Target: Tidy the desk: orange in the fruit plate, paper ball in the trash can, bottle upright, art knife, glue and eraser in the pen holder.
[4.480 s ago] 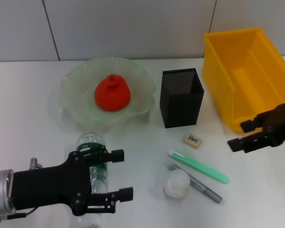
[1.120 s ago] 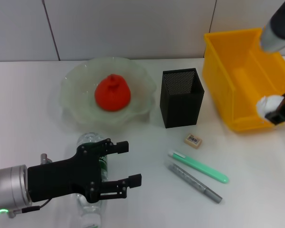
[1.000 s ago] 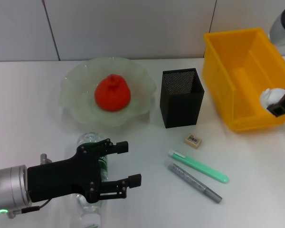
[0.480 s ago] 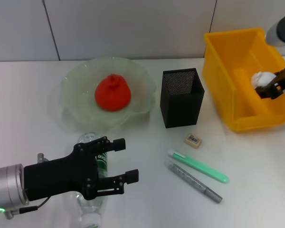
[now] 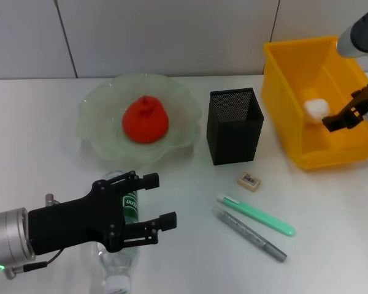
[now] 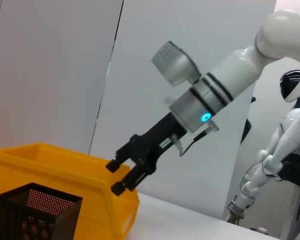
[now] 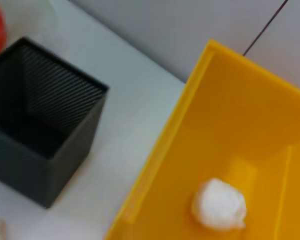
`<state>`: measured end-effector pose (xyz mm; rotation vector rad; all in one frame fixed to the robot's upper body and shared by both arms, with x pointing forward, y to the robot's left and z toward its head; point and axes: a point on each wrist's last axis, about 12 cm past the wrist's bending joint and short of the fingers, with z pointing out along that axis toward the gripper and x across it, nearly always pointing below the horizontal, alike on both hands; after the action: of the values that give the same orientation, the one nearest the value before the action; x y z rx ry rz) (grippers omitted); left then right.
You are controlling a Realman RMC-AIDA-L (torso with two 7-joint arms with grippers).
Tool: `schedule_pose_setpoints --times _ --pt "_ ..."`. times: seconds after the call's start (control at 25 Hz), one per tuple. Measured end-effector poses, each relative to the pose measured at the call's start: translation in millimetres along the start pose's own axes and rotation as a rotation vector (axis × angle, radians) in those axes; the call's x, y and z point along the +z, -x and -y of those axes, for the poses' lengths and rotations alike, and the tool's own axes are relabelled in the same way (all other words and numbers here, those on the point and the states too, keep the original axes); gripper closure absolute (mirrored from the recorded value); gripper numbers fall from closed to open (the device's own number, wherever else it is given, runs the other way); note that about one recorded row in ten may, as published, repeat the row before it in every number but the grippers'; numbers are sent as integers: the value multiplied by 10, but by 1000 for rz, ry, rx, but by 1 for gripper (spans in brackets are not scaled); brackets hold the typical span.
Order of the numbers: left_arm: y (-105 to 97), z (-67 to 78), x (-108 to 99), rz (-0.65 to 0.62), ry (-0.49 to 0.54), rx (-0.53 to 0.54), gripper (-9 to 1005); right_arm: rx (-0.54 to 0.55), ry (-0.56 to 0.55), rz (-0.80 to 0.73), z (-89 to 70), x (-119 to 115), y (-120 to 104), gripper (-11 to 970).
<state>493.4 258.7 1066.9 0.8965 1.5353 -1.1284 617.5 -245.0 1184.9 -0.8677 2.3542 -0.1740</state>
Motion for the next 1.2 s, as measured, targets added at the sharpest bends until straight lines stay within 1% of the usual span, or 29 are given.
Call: schedule_pose_setpoints --times 0.12,0.24,0.36,0.4,0.44,0.56,0.6,0.64,0.76,0.8,0.84,0.96,1.0,1.08,1.2 --pt "2 3 -5 1 -2 4 133 -23 39 -43 -59 -215 39 181" --pt "4 2 -6 1 -2 8 133 -70 100 -111 -180 -459 98 183" --pt "9 3 2 -1 -12 26 132 -113 179 -162 -305 -575 172 185" --pt "11 10 4 0 -19 37 132 -141 236 -182 -382 -597 233 185" --pt "13 13 5 2 -21 43 132 -141 236 -182 -382 -597 233 186" --pt "10 15 6 4 -21 48 132 -182 306 -191 -490 -546 333 187" --pt "7 16 4 3 -21 46 132 -197 338 -182 -541 -475 386 188" --pt "3 16 -1 1 -20 45 132 -197 338 -182 -541 -475 386 188" --pt "-7 19 -19 -4 -18 41 132 -215 388 -173 -629 -328 455 189" --pt "-16 21 -42 -6 -13 35 132 -231 415 -176 -685 -226 501 190" --pt "-16 21 -42 -6 -13 35 132 -231 415 -176 -685 -226 501 190" --pt "-36 27 -89 -8 0 28 133 -248 439 -183 -738 -93 560 191" --pt "-41 32 -107 -8 4 28 133 -256 466 -178 -786 -27 594 192" --pt "-37 28 -152 -13 12 31 133 -257 480 -175 -805 -4 601 193" --pt "-16 0 -263 -31 29 -2 133 -271 513 -163 -857 29 621 194"
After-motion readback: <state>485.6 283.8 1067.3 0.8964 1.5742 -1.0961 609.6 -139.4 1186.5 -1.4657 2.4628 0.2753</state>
